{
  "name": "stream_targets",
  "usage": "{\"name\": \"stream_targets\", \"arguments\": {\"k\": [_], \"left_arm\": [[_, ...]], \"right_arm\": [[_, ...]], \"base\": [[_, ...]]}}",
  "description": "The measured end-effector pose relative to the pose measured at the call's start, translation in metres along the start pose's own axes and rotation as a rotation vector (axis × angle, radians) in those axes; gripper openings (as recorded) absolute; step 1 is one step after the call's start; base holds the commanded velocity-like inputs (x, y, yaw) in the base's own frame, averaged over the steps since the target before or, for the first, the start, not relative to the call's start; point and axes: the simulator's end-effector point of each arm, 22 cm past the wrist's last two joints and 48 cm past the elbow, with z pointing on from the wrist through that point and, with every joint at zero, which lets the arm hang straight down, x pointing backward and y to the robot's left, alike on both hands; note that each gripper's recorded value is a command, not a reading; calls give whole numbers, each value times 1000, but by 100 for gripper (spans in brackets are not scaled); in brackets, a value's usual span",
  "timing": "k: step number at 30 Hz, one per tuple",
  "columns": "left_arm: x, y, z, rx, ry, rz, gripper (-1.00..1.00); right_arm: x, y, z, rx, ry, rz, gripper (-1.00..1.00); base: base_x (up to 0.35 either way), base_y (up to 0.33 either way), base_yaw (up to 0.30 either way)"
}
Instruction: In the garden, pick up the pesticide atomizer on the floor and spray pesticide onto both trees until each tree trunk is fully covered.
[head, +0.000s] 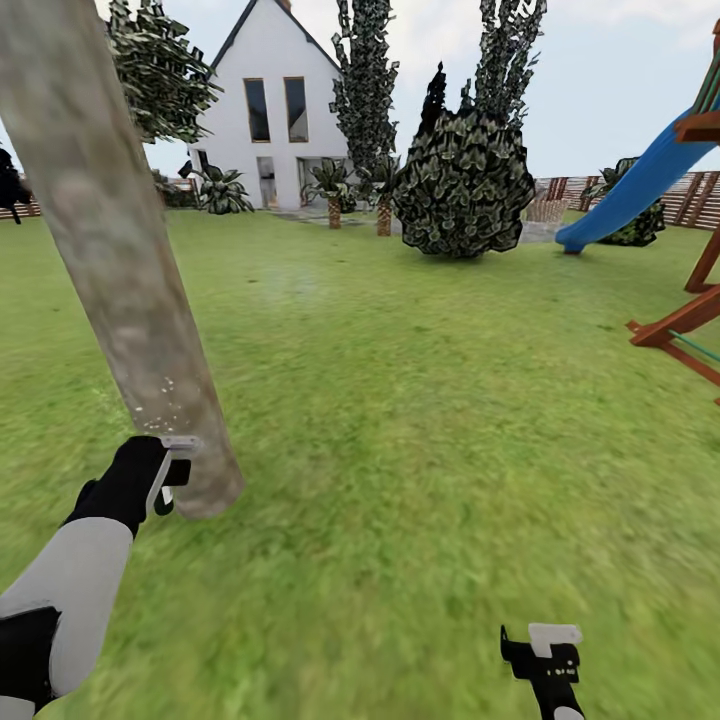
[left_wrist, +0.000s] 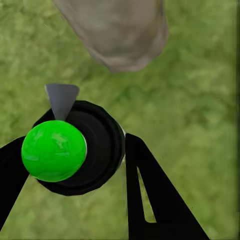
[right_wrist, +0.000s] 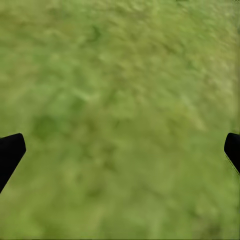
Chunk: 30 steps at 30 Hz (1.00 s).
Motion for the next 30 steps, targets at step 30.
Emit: {"name": "stream_targets", "arguments": {"k": [30], "left_arm": [[47, 13, 18, -21, 63, 0, -100]], "right_arm": [[0, 1, 0, -3, 0, 1, 100]], "base": [[123, -213, 166]]}}
